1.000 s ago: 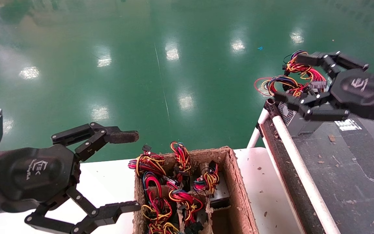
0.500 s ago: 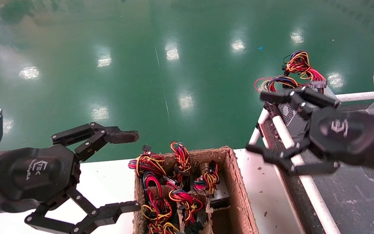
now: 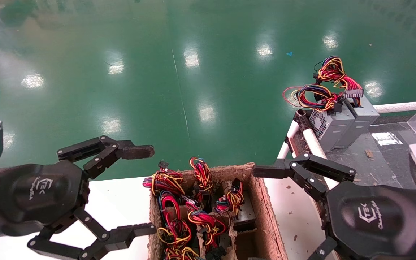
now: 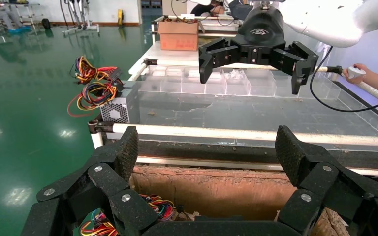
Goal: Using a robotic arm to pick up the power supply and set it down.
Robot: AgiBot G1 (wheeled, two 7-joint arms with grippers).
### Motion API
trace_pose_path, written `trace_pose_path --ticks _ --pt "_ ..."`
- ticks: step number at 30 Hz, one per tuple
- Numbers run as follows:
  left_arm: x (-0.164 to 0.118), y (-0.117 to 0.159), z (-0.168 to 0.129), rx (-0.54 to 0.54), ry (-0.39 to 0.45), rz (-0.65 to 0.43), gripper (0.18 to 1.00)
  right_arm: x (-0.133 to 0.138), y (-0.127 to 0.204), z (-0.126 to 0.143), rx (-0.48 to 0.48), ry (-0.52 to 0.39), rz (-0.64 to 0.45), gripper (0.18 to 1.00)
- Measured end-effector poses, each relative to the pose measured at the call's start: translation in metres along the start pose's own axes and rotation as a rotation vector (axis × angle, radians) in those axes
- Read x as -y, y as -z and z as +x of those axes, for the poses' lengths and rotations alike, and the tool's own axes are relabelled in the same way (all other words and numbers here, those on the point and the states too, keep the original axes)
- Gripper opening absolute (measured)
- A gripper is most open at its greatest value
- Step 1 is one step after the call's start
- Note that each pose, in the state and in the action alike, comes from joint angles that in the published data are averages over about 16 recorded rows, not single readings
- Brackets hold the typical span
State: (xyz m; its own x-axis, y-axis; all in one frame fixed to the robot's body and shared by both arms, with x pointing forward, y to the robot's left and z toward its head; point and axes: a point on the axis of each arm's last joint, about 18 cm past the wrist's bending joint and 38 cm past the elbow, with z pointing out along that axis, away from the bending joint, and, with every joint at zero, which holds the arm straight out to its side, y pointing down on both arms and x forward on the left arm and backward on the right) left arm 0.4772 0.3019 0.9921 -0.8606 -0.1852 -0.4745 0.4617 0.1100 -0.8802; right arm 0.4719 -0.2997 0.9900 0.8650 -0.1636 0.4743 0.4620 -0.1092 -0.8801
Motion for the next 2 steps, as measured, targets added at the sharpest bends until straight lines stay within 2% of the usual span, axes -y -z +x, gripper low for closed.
trace_pose_path --ticks 2 --pt "0.0 0.0 0.0 0.0 0.0 0.0 1.001 0.0 -0.0013 -0.0033 0.011 -0.005 0.002 1.001"
